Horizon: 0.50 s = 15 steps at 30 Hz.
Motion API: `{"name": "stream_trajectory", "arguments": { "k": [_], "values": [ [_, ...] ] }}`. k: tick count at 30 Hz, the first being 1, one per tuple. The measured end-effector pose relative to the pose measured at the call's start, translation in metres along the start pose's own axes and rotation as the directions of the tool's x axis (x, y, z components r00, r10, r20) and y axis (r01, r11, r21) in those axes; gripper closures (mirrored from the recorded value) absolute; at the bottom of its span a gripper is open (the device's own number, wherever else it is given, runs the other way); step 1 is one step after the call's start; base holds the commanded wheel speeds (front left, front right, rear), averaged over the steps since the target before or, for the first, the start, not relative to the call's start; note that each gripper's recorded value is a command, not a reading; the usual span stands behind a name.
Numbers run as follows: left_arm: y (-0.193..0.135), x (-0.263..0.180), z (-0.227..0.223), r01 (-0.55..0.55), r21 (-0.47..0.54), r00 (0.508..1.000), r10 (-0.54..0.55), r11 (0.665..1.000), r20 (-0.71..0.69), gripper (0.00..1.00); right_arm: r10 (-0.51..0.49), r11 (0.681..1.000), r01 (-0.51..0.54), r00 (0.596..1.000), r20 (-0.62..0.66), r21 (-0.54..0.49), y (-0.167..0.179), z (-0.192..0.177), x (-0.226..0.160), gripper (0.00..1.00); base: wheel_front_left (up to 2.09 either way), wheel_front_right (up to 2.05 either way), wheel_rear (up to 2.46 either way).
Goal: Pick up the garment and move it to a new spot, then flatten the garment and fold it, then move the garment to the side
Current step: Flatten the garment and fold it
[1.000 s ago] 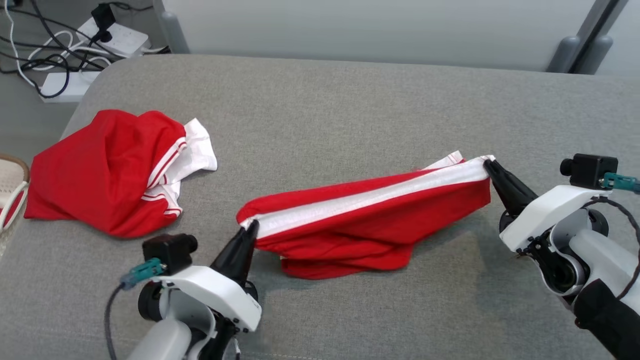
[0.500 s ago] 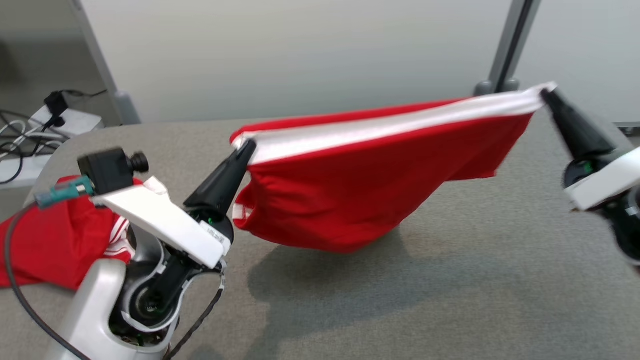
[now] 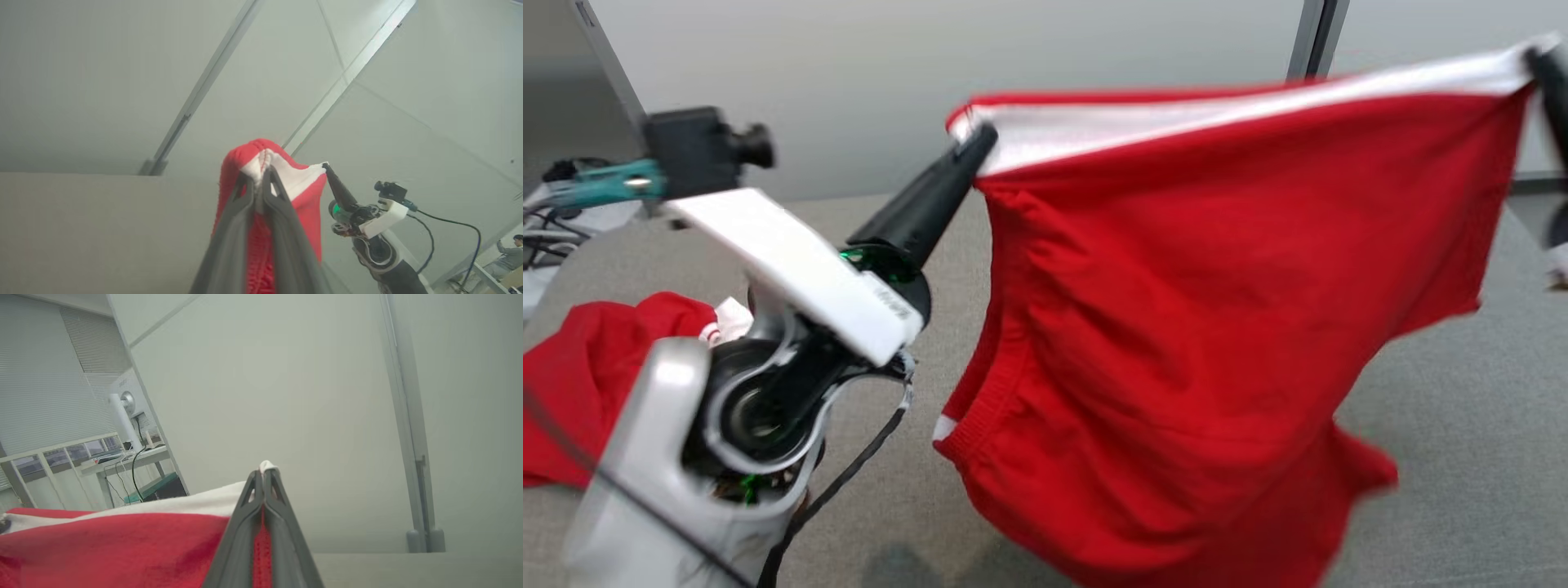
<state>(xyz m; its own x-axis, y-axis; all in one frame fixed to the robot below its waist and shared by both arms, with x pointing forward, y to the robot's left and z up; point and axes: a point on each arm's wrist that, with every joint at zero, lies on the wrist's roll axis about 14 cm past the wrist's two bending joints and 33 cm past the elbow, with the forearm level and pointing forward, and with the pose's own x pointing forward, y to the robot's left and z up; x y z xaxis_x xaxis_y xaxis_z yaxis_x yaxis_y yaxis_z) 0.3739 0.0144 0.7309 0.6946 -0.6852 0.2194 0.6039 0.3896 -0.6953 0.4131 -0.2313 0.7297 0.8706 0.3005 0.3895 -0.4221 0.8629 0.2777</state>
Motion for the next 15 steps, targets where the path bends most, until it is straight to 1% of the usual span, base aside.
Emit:
{"name": "stream_trajectory", "arguments": {
  "k": [1, 2, 3, 4, 5, 6, 8, 9, 11, 13, 14, 15],
  "values": [
    [0.037, 0.011, -0.013, -0.077, 0.064, 0.996, 0.080, 0.995, -0.041, 1.00, -0.038, 0.997, 0.046, 0.992, -0.122, 0.063, -0.008, -0.044, 0.008, 1.00, 0.00, 0.00, 0.00],
    [0.037, 0.011, -0.013, -0.077, 0.064, 0.996, 0.080, 0.995, -0.041, 1.00, -0.038, 0.997, 0.046, 0.992, -0.122, 0.063, -0.008, -0.044, 0.008, 1.00, 0.00, 0.00, 0.00],
    [0.053, 0.017, -0.011, -0.104, 0.076, 0.994, 0.106, 0.992, -0.024, 1.00, -0.051, 0.993, 0.069, 0.984, -0.173, 0.098, -0.009, -0.064, 0.015, 1.00, 0.00, 0.00, 0.00],
    [0.068, 0.024, -0.009, -0.127, 0.097, 0.992, 0.129, 0.987, -0.005, 1.00, -0.062, 0.990, 0.088, 0.972, -0.225, 0.108, -0.010, -0.082, 0.023, 1.00, 0.00, 0.00, 0.00],
    [0.082, 0.033, -0.005, -0.150, 0.137, 0.989, 0.149, 0.979, 0.015, 1.00, -0.074, 0.990, 0.103, 0.961, -0.265, 0.099, -0.012, -0.094, 0.034, 1.00, 0.00, 0.00, 0.00],
    [0.095, 0.042, 0.002, -0.172, 0.190, 0.985, 0.167, 0.967, 0.040, 1.00, -0.085, 0.990, 0.113, 0.957, -0.276, 0.087, -0.012, -0.099, 0.048, 1.00, 0.00, 0.00, 0.00],
    [0.107, 0.066, 0.026, -0.188, 0.259, 0.979, 0.158, 0.948, 0.131, 1.00, -0.098, 0.992, 0.113, 0.967, -0.236, 0.050, -0.009, -0.089, 0.083, 1.00, 0.00, 0.00, 0.00],
    [0.105, 0.078, 0.040, -0.178, 0.295, 0.974, 0.126, 0.939, 0.186, 1.00, -0.103, 0.994, 0.106, 0.977, -0.186, 0.008, -0.007, -0.075, 0.100, 1.00, 0.00, 0.00, 0.00],
    [0.092, 0.100, 0.066, -0.139, 0.334, 0.959, 0.044, 0.932, 0.278, 1.00, -0.107, 0.992, 0.104, 0.993, -0.040, -0.077, -0.007, -0.035, 0.127, 1.00, 0.00, 0.00, 0.00],
    [0.076, 0.118, 0.083, -0.105, 0.410, 0.944, -0.039, 0.906, 0.328, 1.00, -0.100, 0.978, 0.111, 0.993, 0.070, -0.174, -0.010, 0.002, 0.146, 1.00, 0.00, 0.00, 0.00],
    [0.074, 0.125, 0.086, -0.098, 0.438, 0.941, -0.060, 0.893, 0.333, 1.00, -0.097, 0.969, 0.113, 0.992, 0.084, -0.219, -0.012, 0.009, 0.152, 1.00, 0.00, 0.00, 0.00],
    [0.077, 0.131, 0.084, -0.098, 0.469, 0.943, -0.069, 0.878, 0.326, 1.00, -0.096, 0.958, 0.113, 0.993, 0.074, -0.264, -0.016, 0.007, 0.155, 1.00, 0.00, 0.00, 0.00]
  ]
}}
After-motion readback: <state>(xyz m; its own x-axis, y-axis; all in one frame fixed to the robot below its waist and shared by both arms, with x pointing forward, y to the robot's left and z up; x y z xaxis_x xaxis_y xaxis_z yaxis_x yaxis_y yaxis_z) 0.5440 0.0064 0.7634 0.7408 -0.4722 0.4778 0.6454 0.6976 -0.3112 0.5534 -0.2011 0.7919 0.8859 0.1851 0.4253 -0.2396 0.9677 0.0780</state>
